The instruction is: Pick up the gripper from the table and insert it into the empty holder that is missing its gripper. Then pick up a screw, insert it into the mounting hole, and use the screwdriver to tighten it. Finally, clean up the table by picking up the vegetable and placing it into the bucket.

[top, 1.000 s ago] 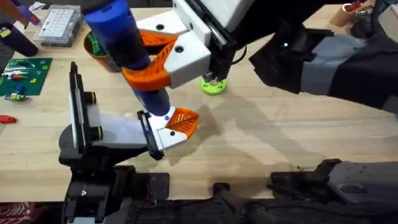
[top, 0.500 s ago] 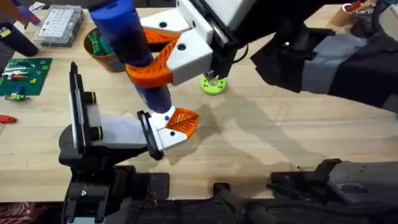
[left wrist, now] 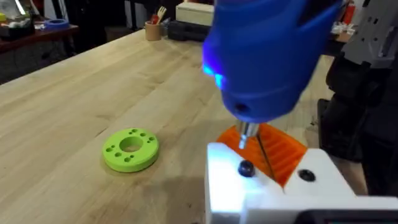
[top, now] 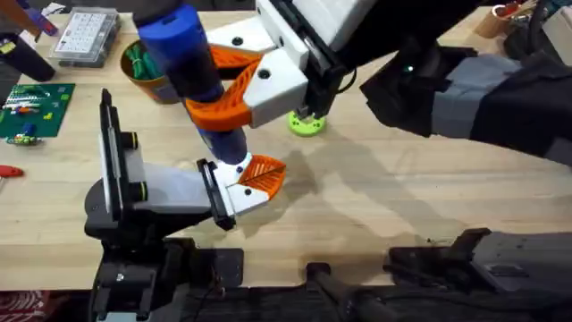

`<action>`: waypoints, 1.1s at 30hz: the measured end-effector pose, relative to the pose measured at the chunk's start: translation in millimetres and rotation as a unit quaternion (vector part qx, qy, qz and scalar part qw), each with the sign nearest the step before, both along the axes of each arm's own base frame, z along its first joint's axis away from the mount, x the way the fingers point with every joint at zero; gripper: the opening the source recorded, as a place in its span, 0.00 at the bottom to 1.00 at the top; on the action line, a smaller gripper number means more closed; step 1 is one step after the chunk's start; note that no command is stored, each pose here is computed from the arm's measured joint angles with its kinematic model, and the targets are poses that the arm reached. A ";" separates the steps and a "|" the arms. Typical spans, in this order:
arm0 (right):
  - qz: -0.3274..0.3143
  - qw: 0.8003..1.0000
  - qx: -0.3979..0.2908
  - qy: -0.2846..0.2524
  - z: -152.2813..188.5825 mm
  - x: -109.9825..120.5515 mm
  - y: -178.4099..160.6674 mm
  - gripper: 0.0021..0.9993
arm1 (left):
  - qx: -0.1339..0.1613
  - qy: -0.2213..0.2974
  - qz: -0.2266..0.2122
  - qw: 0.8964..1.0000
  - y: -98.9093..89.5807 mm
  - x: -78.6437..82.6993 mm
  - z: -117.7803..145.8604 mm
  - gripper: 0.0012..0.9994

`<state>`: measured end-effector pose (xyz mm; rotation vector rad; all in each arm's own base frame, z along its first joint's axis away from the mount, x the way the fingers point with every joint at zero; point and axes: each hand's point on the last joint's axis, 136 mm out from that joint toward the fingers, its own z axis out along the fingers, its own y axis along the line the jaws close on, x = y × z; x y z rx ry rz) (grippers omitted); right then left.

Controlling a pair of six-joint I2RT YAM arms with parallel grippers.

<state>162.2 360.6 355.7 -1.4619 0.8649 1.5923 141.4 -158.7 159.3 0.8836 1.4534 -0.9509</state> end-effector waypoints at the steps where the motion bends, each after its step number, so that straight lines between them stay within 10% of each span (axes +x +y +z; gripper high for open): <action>1: 0.000 1.000 -0.001 0.001 -0.8 -0.1 0.1 0.04 | 0.000 0.000 0.000 1.000 0.0 0.0 0.0 0.02; 33: 0.011 1.000 -0.005 0.005 -4.3 -7.9 3.5 0.04 | 0.000 0.000 0.000 1.000 0.0 0.1 0.0 0.02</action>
